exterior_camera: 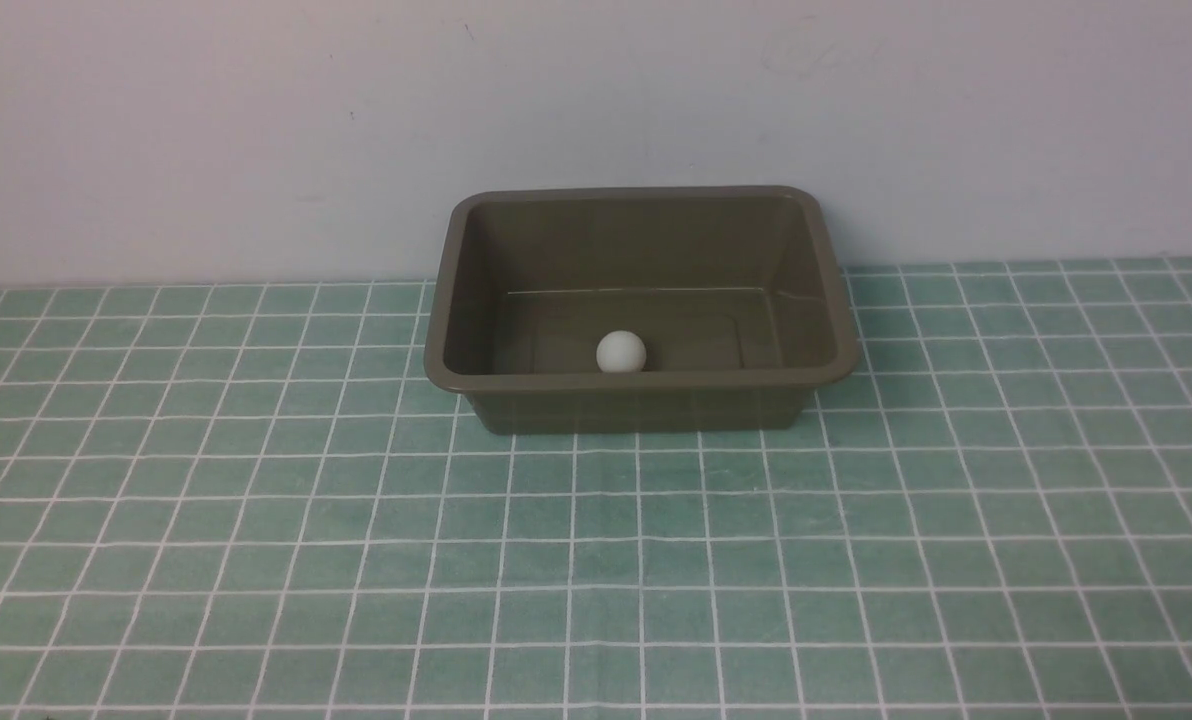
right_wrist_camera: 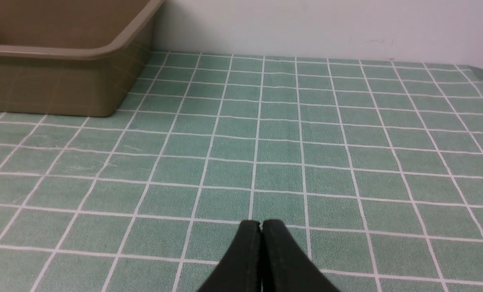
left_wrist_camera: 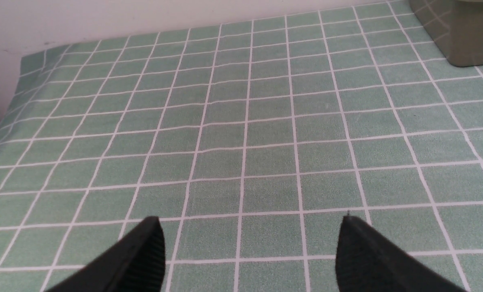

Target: Put the table tennis balls in the box on the green coffee tablecloth.

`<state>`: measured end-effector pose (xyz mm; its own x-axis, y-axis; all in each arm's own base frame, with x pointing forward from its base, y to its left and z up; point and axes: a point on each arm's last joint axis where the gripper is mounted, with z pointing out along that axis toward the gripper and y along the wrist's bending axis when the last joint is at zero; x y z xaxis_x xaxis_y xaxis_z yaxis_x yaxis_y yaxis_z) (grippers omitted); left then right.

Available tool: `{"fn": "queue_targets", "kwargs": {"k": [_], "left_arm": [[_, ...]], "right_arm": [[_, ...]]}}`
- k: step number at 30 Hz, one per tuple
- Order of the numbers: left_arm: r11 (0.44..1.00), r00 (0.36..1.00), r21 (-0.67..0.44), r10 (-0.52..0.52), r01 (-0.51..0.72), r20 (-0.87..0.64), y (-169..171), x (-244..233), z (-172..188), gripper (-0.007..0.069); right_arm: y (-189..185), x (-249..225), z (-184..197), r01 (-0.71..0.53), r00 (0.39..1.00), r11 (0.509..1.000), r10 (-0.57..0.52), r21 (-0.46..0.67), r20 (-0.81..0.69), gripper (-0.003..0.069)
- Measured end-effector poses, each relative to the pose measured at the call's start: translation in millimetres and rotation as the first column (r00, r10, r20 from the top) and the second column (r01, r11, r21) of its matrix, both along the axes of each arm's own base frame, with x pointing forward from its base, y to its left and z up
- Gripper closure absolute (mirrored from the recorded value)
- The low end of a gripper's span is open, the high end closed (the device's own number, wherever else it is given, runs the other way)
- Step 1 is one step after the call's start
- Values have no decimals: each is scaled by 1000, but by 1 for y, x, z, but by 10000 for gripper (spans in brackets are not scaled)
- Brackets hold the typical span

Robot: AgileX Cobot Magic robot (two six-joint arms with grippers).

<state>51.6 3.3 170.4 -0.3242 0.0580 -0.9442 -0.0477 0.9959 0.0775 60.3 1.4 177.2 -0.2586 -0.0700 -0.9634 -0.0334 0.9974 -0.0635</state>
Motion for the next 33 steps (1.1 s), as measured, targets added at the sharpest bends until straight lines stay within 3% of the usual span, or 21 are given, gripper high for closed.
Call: {"fn": "queue_targets", "kwargs": {"k": [33], "left_arm": [[1000, 1000, 0, -28, 28, 0, -1, 0, 0, 115]], "right_arm": [[0, 0, 0, 0, 1000, 1000, 0, 2, 3, 676]]}}
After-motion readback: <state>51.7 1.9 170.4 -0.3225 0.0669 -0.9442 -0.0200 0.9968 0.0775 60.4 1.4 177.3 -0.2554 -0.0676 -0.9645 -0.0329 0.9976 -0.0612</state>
